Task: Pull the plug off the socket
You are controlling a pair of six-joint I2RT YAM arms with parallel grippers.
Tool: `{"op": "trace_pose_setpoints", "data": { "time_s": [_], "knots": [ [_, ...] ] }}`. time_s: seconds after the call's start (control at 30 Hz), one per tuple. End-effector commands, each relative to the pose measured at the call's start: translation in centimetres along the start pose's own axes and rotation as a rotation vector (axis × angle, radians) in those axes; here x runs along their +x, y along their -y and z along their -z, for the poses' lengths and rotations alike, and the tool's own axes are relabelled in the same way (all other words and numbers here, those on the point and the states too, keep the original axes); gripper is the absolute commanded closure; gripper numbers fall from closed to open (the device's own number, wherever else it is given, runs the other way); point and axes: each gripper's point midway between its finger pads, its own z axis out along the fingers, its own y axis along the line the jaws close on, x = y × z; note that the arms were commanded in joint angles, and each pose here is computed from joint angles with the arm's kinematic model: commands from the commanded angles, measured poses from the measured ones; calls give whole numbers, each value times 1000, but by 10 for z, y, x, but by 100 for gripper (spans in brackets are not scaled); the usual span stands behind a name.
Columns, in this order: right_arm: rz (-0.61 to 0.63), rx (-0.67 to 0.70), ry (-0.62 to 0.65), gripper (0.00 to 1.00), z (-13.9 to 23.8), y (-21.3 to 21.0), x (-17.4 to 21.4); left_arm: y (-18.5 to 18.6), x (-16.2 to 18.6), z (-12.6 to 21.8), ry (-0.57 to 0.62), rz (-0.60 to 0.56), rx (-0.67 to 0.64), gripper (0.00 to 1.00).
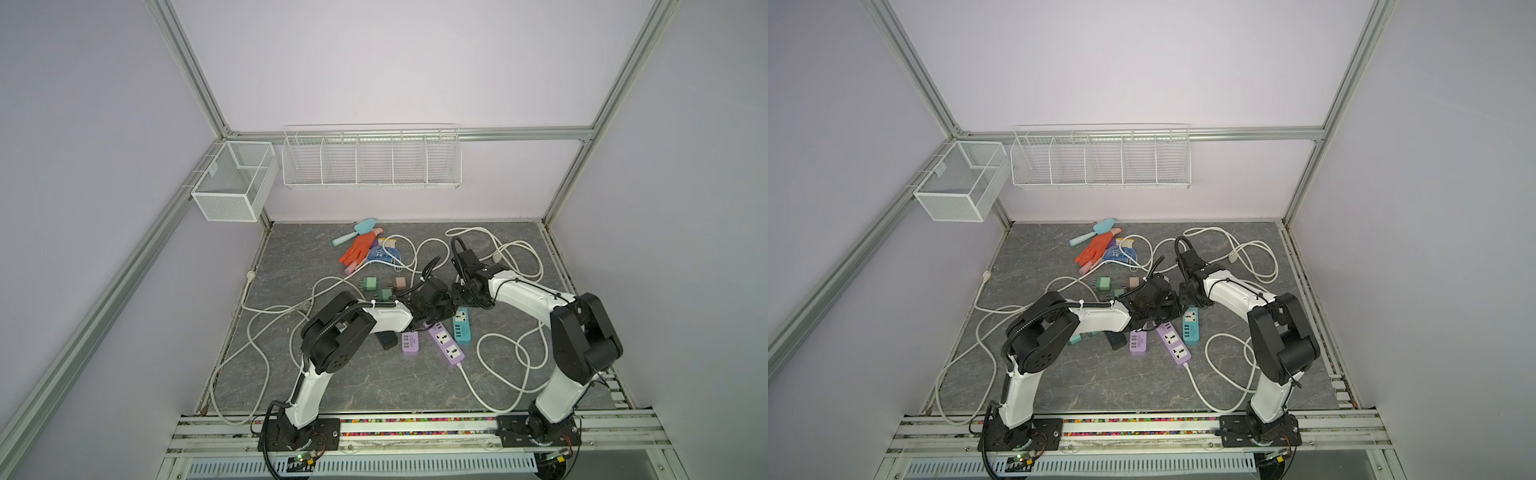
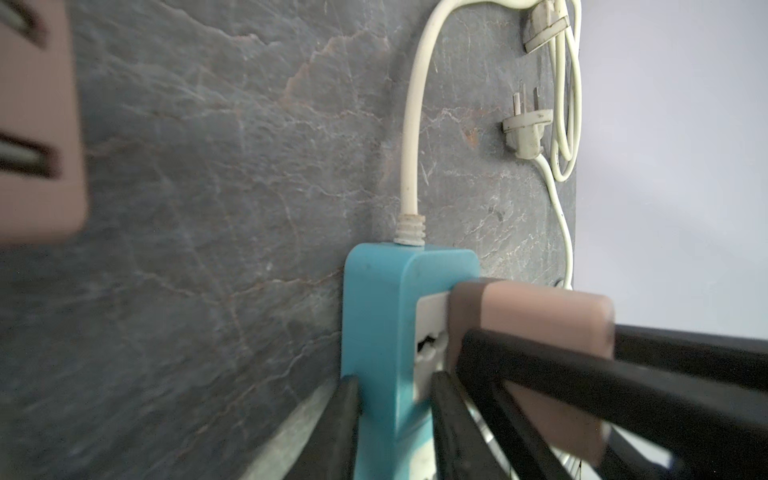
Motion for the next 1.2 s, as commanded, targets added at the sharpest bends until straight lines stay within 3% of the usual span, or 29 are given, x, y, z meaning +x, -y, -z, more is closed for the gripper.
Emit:
{"op": "trace_pose_setpoints", "data": {
  "time_s": [0.0,0.2,0.33,0.53,0.77,0.87,1.07,1.17],
  "knots": [
    [10,-34,33,91,7,-18,-11,-57,25,-11,-54,30,-167,69],
    [12,19,66,90,16,1,-16,-71,33,-10,-69,36,-192,69],
    [3,-35,52,91,11,-14,-12,-76,38,-12,-77,32,-215,69],
    [5,33,79,92,19,0,-21,-92,39,-6,-65,33,-276,69],
    [13,-73,76,93,13,-20,-17,-73,46,-12,-111,31,-204,70],
    [42,-70,79,93,10,-29,-12,-72,44,-10,-110,14,-231,69],
    [38,-5,129,92,20,-4,-25,-80,49,-11,-103,70,-227,69],
    [39,-56,151,91,22,-8,-27,-91,50,-9,-104,66,-285,70]
  ]
}}
